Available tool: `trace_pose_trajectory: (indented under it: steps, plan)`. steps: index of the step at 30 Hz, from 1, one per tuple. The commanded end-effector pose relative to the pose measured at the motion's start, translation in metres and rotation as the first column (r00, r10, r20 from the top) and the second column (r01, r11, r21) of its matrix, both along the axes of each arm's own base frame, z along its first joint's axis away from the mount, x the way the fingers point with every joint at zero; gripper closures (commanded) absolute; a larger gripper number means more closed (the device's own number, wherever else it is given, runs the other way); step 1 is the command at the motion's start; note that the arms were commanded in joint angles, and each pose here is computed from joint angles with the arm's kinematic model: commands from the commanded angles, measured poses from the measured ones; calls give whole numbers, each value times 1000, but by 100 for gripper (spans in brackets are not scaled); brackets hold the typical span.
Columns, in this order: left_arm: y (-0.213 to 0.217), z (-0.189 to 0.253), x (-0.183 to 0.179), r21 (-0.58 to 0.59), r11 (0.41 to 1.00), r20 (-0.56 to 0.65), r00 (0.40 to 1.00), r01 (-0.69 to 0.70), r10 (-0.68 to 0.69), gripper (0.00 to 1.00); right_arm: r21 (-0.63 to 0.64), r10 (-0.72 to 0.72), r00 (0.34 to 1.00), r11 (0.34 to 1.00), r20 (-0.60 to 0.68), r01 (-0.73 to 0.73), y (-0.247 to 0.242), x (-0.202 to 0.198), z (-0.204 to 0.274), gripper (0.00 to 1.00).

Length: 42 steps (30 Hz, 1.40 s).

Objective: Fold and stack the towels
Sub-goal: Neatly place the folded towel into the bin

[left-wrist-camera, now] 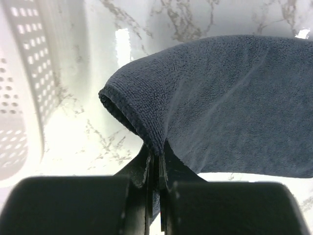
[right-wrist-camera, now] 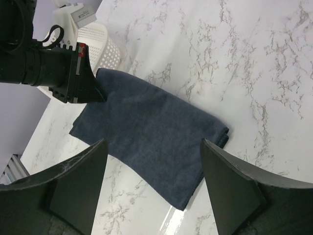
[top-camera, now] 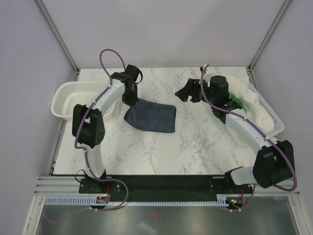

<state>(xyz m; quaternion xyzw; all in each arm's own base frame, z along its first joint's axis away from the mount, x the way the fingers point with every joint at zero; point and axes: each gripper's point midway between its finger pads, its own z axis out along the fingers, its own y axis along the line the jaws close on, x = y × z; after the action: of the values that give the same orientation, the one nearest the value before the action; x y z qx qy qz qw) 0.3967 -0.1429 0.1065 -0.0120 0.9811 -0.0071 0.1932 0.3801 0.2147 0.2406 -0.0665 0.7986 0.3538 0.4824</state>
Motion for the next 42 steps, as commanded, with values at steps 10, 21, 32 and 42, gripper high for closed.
trace_pose_trajectory:
  steps: [10, 21, 32, 42]
  plan:
    - [75, 65, 23, 333, 943, 53, 999, -11, -8, 98, -9, -17, 996, 1000, 86, 18, -6, 0, 31, 16]
    - [150, 86, 61, 471, 873, 119, 990, -126, 79, 98, -33, -43, 996, 998, 83, 46, -11, 6, 27, 15]
    - [222, 69, 91, 621, 745, 185, 969, -245, 164, 98, -19, -43, 997, 999, 63, 44, -12, 4, 31, 15]
    - [262, 53, 97, 650, 696, 228, 952, -305, 204, 98, 21, -26, 997, 999, 78, 24, -9, -3, 43, 15]
